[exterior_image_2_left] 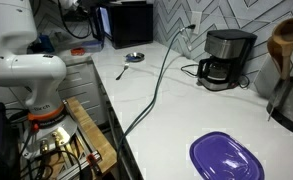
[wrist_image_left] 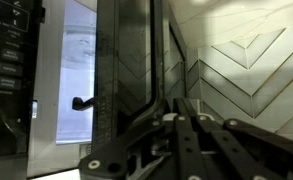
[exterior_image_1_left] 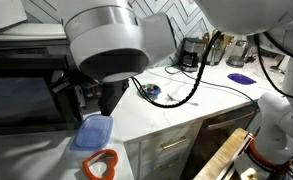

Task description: Close the microwave door

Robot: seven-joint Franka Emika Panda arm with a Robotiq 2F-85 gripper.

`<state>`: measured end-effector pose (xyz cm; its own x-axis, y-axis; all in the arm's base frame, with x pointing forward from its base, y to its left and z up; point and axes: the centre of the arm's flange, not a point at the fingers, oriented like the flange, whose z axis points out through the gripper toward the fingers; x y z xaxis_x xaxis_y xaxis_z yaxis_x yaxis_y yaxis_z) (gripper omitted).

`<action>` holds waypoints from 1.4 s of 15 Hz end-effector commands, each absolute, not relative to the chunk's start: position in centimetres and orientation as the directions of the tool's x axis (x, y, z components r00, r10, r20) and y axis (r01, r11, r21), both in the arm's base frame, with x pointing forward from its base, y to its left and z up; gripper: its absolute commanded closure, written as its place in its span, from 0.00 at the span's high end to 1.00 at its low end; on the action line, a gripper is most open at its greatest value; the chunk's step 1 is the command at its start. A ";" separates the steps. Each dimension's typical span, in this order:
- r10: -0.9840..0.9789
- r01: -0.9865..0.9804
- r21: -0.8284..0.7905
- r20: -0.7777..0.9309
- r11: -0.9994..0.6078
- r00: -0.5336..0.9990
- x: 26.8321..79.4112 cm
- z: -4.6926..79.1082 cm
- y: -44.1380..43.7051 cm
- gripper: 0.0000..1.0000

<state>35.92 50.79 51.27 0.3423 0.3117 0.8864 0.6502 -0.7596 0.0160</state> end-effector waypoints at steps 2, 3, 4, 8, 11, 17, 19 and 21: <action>0.313 0.580 0.047 0.875 -0.813 0.369 37.4 52.0 51.6 0.00; 0.314 0.562 0.058 0.875 -0.825 0.369 37.6 52.0 51.4 0.00; 0.310 0.547 0.064 0.875 -0.834 0.371 37.8 52.1 51.2 0.00; 0.301 0.479 0.093 0.876 -0.873 0.377 38.8 52.3 50.1 0.00; 0.296 0.463 0.103 0.881 -0.880 0.368 39.6 52.2 49.7 0.00; 0.314 0.427 0.151 0.885 -0.891 0.343 41.5 51.4 49.4 0.00; 0.321 0.416 0.163 0.883 -0.895 0.343 41.5 51.3 49.4 0.00; 0.320 0.408 0.167 0.883 -0.898 0.343 41.6 51.3 49.3 0.00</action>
<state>40.73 49.22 51.61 0.3382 0.3201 0.8850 0.4600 -0.8766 0.1413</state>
